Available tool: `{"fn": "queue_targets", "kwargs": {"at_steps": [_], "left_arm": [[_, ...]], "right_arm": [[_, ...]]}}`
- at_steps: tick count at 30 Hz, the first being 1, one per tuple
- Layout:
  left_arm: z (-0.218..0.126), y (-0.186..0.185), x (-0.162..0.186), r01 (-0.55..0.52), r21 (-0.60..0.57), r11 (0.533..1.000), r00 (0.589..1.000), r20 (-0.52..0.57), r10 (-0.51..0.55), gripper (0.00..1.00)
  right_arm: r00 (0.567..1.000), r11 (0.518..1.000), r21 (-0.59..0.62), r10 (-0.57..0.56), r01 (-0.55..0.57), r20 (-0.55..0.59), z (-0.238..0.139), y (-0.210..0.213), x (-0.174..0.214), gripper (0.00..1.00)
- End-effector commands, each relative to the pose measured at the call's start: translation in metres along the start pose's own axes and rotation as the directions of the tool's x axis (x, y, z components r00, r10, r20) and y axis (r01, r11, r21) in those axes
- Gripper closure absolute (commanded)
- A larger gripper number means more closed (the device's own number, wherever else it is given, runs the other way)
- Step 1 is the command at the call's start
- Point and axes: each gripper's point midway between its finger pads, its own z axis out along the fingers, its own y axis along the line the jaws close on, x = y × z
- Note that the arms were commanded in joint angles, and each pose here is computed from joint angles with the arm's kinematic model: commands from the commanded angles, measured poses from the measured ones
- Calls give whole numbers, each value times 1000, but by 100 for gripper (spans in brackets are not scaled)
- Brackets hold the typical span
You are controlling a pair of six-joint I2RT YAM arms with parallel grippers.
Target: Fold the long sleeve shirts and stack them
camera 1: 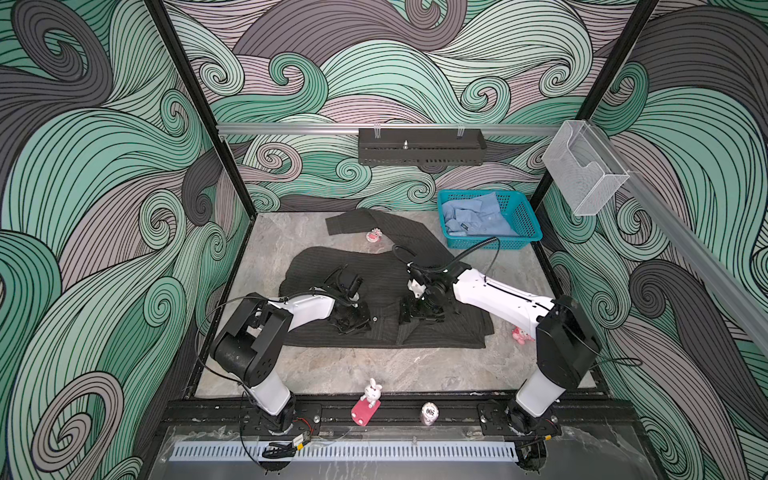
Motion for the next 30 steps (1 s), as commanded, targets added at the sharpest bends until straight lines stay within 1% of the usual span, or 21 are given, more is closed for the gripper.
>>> {"fn": "queue_targets", "kwargs": {"at_steps": [1, 6, 9, 10, 14, 17, 19, 21, 24, 26, 28, 30], "left_arm": [[0, -10, 2, -31, 56, 998, 999, -30, 33, 100], [-12, -18, 1, -68, 85, 994, 997, -16, 70, 100], [-29, -28, -1, -106, 113, 988, 994, 20, 104, 100], [-38, -28, -1, -118, 104, 988, 993, 40, 114, 100], [-84, -22, -9, -139, 57, 989, 980, 149, 129, 100], [-121, -17, -11, -165, 7, 986, 963, 218, 159, 100], [-143, -16, -9, -197, -21, 980, 947, 255, 196, 100], [-160, -17, -8, -224, -47, 973, 931, 286, 229, 100], [-186, -27, -12, -290, -66, 955, 885, 360, 294, 100], [-206, -40, -16, -353, -67, 933, 837, 423, 347, 100], [-232, -57, -19, -415, -65, 907, 776, 495, 390, 100], [-254, -69, -19, -455, -71, 888, 731, 539, 418, 100]], "right_arm": [[999, 998, -19, 54, -54, 2, 6, 11, -8, 24], [996, 996, 14, 87, -86, -17, 20, 9, -11, 23], [996, 996, 18, 85, -85, -8, 19, 9, -14, 23], [997, 996, 18, 82, -82, 0, 17, 9, -15, 23], [997, 999, 4, 50, -50, 57, -5, 7, -17, 23], [993, 1000, -11, 25, -24, 119, -30, 3, -19, 22], [985, 999, -23, 31, -27, 169, -51, -4, -21, 22], [972, 998, -41, 59, -52, 226, -71, -13, -29, 22], [949, 993, -46, 114, -105, 295, -94, -33, -44, 23], [940, 989, -40, 150, -145, 308, -98, -47, -52, 23], [930, 983, -11, 177, -184, 322, -100, -63, -61, 23], [921, 974, 5, 214, -229, 326, -100, -77, -68, 23]]}}
